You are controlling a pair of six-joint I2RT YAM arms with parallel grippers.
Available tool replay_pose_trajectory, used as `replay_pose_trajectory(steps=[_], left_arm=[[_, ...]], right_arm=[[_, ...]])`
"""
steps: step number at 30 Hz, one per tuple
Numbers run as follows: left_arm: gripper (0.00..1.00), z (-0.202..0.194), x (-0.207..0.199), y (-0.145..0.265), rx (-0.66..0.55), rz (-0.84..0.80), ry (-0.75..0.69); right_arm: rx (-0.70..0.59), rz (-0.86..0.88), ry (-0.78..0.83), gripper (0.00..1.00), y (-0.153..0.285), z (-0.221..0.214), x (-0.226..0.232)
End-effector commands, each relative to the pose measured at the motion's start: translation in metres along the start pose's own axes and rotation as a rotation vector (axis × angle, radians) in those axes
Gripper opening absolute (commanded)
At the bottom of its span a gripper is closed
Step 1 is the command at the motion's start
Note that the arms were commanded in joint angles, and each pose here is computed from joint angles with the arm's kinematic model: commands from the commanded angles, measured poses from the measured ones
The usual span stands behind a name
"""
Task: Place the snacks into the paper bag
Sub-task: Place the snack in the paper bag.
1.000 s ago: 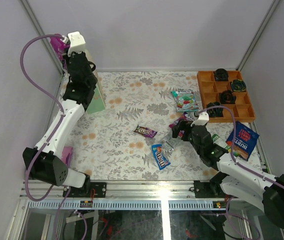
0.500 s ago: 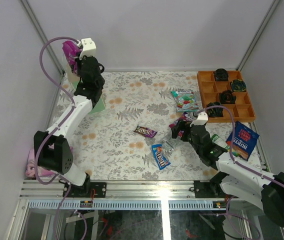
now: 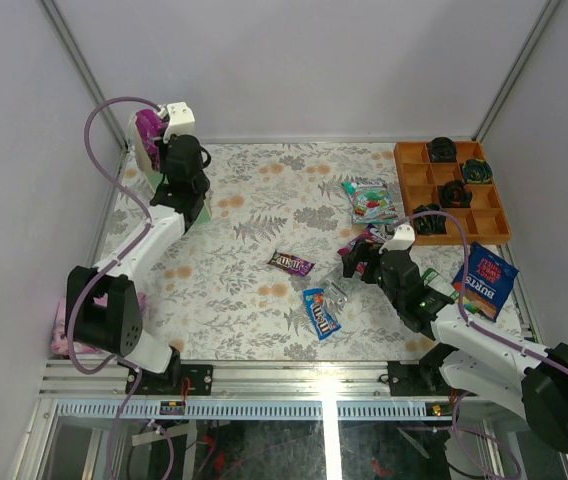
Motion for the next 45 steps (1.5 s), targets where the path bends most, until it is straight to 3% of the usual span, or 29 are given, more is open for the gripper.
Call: replay_pose_trajectory(steps=[1,20,31,45], left_arm=[[0.0,0.027,0.014,0.014,-0.101,-0.007,0.169],[0.0,0.03,0.0,0.086,-0.093,-0.121,0.154],[0.0,0.002,-0.01,0.076,0.011,-0.028,0.07],[0.0,0.002,0.03,0.095,0.033,0.025,0.107]], right_arm=[[-0.056,0.057,-0.032,0.99,0.001,0.017,0.015],[-0.061,0.064,-0.04,0.99,0.004,0.018,0.016],[-0.059,0.054,-0.036,0.99,0.003,0.017,0.014],[-0.051,0.063,-0.04,0.99,0.001,0.015,0.016]])
Point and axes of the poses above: each gripper's point midway between its finger pads, its own y axis back along the fingers, its own x axis along the line the jaws close on, z = x × y, the point moved 4 cm from there along y, back along the fingers, and after that the axes turned 2 degrees about -y, right-handed, at the moved point
